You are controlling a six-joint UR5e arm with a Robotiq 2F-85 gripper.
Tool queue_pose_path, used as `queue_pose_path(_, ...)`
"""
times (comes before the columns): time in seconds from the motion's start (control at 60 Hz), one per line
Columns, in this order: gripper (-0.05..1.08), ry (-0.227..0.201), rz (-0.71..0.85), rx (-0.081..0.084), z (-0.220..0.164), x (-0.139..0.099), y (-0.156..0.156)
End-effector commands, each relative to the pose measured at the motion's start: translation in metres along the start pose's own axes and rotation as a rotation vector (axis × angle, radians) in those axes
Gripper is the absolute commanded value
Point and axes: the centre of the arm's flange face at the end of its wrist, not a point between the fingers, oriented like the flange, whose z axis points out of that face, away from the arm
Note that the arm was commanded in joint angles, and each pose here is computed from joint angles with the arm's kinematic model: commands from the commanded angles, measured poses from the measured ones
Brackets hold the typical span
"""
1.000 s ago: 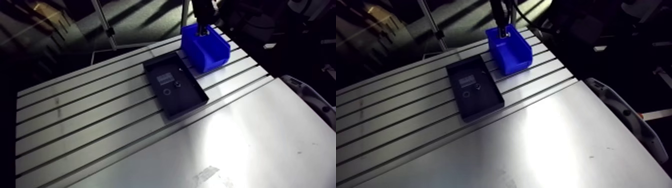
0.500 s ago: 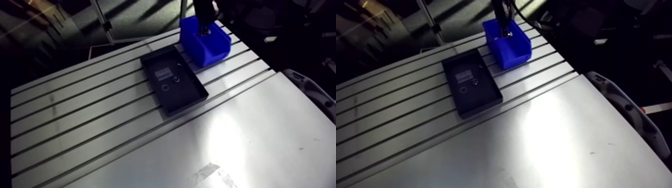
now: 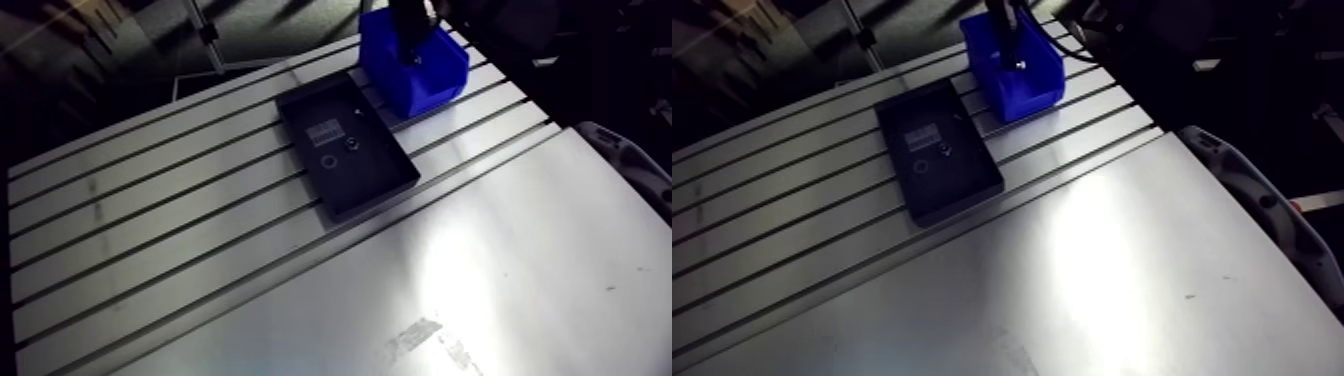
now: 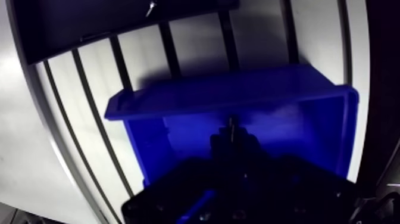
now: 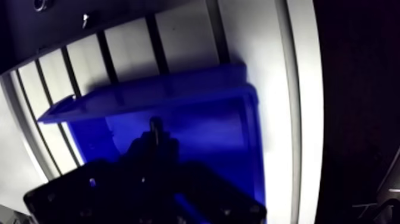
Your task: Pick up the M10 bolt from the tray and put it into the blue bin.
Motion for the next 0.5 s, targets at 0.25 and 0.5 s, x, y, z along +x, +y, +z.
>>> queue_pose_path(0.25,0.98,-0.015,0.021,0.009,0.0083,-0.0008,0.0037)
queue_pose_path(0.5,0.69,-0.019,0.035,0.006,0.006,-0.0025,0.0034)
